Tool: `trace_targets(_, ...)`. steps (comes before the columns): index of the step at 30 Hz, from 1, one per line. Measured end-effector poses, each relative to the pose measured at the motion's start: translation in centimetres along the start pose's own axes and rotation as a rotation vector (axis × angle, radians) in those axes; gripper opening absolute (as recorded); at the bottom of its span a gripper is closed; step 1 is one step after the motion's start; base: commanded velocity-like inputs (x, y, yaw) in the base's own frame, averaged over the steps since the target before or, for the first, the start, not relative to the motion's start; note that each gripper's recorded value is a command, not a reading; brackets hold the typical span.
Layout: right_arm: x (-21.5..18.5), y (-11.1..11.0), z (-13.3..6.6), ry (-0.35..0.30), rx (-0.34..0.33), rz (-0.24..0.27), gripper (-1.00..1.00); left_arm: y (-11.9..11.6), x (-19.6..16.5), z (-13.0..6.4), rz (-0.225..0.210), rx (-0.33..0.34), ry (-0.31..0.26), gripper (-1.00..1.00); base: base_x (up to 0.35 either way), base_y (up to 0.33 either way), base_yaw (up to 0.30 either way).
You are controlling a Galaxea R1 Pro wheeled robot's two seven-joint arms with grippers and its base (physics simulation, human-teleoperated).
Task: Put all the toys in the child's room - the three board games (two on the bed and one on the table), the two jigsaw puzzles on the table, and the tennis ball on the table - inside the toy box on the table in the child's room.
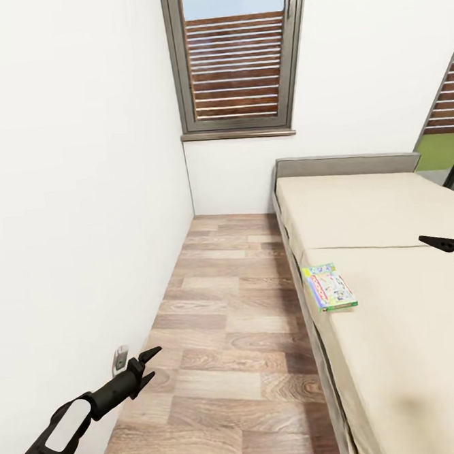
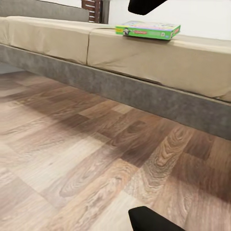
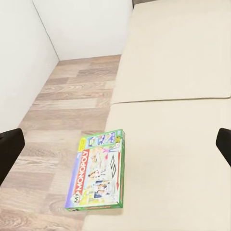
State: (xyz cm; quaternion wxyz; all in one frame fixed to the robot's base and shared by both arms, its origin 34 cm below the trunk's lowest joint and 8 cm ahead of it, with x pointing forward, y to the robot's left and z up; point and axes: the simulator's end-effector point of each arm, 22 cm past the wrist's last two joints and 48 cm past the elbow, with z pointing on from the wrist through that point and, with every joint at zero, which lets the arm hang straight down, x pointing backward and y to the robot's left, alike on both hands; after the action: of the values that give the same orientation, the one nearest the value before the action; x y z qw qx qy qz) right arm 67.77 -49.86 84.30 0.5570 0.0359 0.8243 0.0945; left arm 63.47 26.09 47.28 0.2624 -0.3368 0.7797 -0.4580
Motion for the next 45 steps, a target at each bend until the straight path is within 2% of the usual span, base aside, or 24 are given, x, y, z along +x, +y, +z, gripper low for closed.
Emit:
trace_targets(6, 0.0, 0.0, 0.0, 0.0, 0.0, 0.0, 1.0, 0.0, 0.0, 0.0, 0.001, 0.001, -0.002, 1.0, 0.049, 0.063, -0.003)
trace_targets(17, 0.0, 0.0, 0.0, -0.001, 0.001, 0.0, 1.0, -0.1, 0.1, 0.1, 0.0, 0.001, 0.0, 1.0, 0.216, 0.14, 0.0)
trace_targets(28, 0.0, 0.0, 0.0, 0.0, 0.0, 0.0, 1.0, -0.2, 0.2, 0.2, -0.001, 0.004, 0.001, 1.0, 0.026, 0.082, 0.0)
trace_targets(38, 0.0, -0.1, 0.0, 0.0, 0.003, 0.0, 1.0, -0.1, 0.1, 0.2, 0.003, -0.001, -0.003, 1.0, -0.03, 0.117, -0.192)
trace_targets(42, 0.0, -0.1, 0.0, 0.0, 0.003, 0.0, 1.0, -0.5, -0.3, 0.1, 0.029, -0.007, -0.004, 1.0, -0.005, 0.014, -0.278)
trace_targets(43, 0.0, -0.1, 0.0, 0.0, 0.003, 0.0, 1.0, -0.8, -0.3, 0.2, 0.043, -0.007, -0.002, 1.0, -0.002, 0.006, -0.247)
trace_targets(44, 0.0, -0.1, 0.0, 0.0, 0.004, 0.0, 1.0, -1.3, -0.3, 0.3, 0.08, -0.019, 0.005, 1.0, -0.002, 0.005, -0.212)
trace_targets(45, 0.0, -0.1, 0.0, 0.0, 0.004, 0.0, 1.0, -1.4, -0.3, 0.4, 0.098, -0.026, 0.01, 1.0, -0.001, 0.003, -0.136)
